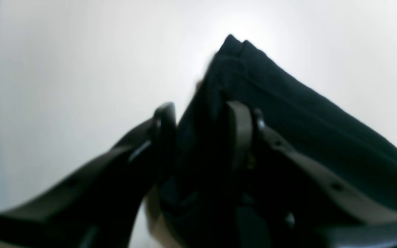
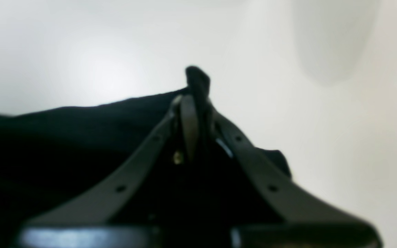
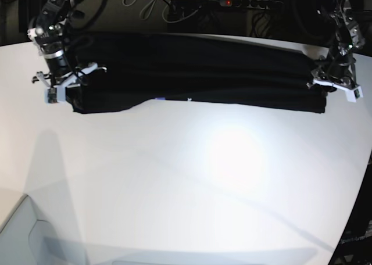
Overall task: Layout the t-shirt on the table in an organized manner, then fold the t-shirt properly
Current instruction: 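Regrasp the folded strip's end with the right gripper and pull it straight, then hold the strip ends with both grippers and smooth it flat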
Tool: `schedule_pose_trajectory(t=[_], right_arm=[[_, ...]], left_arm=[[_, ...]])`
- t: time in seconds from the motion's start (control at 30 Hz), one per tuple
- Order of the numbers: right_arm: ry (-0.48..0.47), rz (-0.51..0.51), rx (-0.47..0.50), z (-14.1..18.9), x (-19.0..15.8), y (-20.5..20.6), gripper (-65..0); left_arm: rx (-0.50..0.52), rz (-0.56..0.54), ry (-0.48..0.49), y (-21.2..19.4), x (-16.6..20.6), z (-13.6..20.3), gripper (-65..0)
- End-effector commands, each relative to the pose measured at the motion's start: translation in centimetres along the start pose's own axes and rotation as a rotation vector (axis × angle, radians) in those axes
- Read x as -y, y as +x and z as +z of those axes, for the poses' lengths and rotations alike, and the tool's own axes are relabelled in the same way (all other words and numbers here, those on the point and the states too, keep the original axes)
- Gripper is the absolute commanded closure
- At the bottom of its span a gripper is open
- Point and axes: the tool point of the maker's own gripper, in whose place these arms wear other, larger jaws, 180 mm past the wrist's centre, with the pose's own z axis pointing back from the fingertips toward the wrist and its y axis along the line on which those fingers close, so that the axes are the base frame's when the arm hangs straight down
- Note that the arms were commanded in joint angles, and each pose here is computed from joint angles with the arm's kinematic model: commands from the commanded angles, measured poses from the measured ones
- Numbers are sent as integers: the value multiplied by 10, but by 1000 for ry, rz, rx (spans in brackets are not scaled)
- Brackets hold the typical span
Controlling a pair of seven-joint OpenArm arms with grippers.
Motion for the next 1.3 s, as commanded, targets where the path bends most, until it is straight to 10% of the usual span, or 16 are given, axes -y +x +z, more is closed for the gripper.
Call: schedule_pose_trajectory(t=[0.0,0.83,1.1,1.27], right_arm=[[-22,-6,31,8,6,5,0],[6,-202,-179,20,-3,-97,0],[7,-205,-177,18,-3,-96,0],[9,-205,-176,18,-3,-96,0]], left_arm=[[22,-13,0,10,-1,1,-231],[21,-18,5,9,-3,4,-236],[64,-49,-16,24,7,12,-522],[76,-50,-21,29,9,12,-543]])
